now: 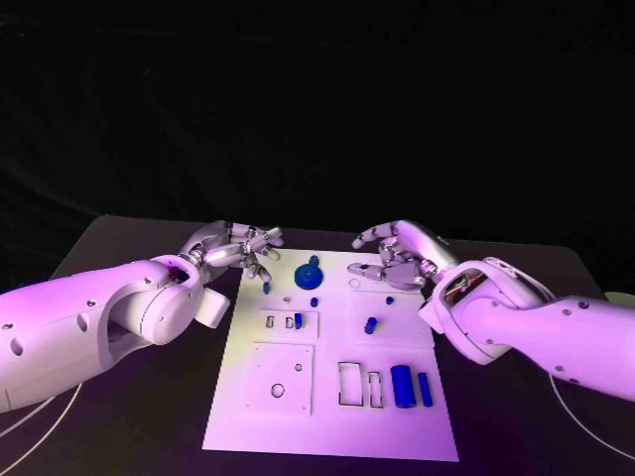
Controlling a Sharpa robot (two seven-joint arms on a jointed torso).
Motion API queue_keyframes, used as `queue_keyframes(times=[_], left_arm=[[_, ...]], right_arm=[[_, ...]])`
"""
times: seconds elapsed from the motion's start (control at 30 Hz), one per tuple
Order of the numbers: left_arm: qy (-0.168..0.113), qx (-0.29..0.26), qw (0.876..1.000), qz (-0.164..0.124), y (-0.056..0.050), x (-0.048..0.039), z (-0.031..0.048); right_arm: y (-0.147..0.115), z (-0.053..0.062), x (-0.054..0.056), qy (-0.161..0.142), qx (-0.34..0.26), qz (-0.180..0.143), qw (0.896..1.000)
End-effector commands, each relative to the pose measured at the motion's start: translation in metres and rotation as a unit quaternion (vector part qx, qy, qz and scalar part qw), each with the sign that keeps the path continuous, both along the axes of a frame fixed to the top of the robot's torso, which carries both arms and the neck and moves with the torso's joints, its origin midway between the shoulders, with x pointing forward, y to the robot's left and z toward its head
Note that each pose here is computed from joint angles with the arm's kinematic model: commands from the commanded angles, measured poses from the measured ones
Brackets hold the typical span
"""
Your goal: Assemble the parts on the task board
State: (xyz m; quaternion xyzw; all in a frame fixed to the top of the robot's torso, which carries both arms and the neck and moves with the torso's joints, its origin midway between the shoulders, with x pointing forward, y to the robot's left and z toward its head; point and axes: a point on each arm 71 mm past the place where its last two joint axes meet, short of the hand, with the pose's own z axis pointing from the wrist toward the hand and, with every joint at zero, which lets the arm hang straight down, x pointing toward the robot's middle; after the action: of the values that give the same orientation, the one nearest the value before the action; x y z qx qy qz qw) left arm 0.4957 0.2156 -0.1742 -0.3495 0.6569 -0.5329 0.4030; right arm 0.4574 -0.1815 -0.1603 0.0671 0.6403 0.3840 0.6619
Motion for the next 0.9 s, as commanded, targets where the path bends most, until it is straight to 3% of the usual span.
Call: queue_keyframes(times=[0.03,0.2,0.37,0.67,0.9], left_arm=[[0.039,0.134,0.987,-0.081,-0.008,-0.0054,-0.0092],[0.065,0.262,0.956,-0.119,-0.014,-0.0022,-0.0082],[0.072,0.340,0.930,-0.121,-0.022,0.0077,-0.0049],[0.086,0.419,0.893,-0.140,-0.040,0.0144,-0.0082],[0.085,0.448,0.877,-0.152,-0.053,0.0192,-0.0104]], right_arm=[[-0.015,0.003,0.004,0.060,0.067,-0.011,0.996],[-0.040,0.008,0.009,0.075,0.074,-0.036,0.994],[-0.055,0.008,0.014,0.085,0.071,-0.053,0.992],[-0.060,0.007,0.016,0.091,0.064,-0.060,0.992],[-0.061,0.006,0.017,0.093,0.061,-0.063,0.992]])
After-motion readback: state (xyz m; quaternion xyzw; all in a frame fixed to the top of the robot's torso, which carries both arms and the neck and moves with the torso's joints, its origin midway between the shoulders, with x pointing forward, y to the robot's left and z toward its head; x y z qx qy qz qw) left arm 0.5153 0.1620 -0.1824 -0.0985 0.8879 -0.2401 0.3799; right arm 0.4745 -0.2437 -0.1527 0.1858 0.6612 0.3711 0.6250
